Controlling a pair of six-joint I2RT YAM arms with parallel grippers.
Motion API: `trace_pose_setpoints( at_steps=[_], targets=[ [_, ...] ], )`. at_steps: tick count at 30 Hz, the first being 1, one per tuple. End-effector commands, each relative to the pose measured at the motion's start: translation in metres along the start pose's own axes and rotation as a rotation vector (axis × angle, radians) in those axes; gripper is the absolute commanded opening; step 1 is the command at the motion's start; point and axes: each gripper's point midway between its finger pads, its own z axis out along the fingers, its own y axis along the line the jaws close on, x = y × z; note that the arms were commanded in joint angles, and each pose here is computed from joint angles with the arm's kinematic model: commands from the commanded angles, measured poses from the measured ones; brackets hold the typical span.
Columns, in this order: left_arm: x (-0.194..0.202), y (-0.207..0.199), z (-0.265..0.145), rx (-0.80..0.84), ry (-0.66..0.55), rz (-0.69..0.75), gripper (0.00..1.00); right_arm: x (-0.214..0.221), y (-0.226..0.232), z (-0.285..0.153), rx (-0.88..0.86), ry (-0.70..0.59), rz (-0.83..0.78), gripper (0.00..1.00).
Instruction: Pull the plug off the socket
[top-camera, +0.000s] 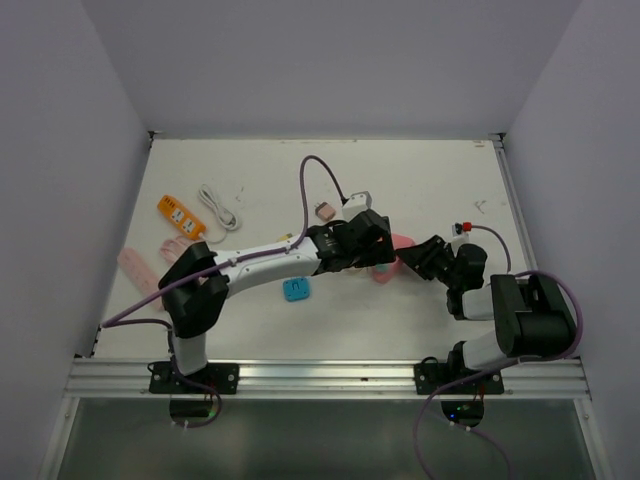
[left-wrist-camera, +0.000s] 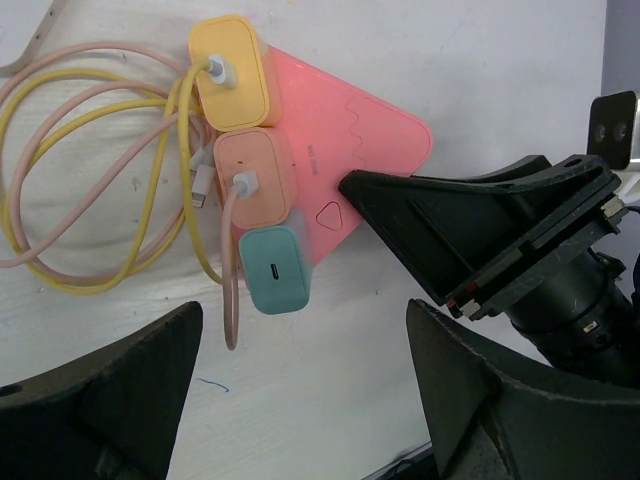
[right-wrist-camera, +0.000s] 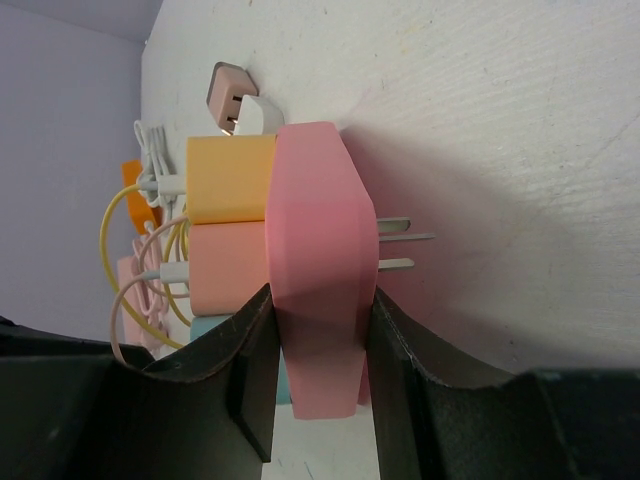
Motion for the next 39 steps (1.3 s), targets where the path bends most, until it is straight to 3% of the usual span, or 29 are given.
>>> trace_pose_setpoints(
  at_steps=[1, 9, 21, 24, 27, 31, 39],
  targets=[
    [-0.003, -0.001, 0.012, -0.022, -0.032, -0.04, 0.84, -0.004, 0.0, 0.003, -0.006, -0.025, -0.025, 0.0],
    [0.006, 0.002, 0.038, -0.046, -0.008, -0.042, 0.75, -0.006, 0.0, 0.003, -0.006, -0.029, -0.036, 0.0],
    [0.012, 0.001, 0.059, -0.018, 0.038, -0.105, 0.46, 0.003, 0.001, 0.006, -0.006, -0.005, -0.049, 0.0],
    [0.011, 0.006, 0.056, -0.037, 0.035, -0.112, 0.34, 0.004, -0.002, 0.006, 0.009, -0.008, -0.049, 0.0],
    [0.009, 0.011, 0.05, -0.052, 0.028, -0.13, 0.15, 0.003, -0.006, 0.005, 0.027, -0.014, -0.048, 0.0],
    [0.003, 0.016, 0.04, -0.046, 0.03, -0.163, 0.0, 0.001, -0.019, 0.003, 0.092, -0.04, -0.059, 0.0],
    [-0.013, 0.025, 0.026, -0.057, 0.021, -0.189, 0.0, 0.002, -0.05, -0.004, 0.262, -0.059, -0.033, 0.0]
  ],
)
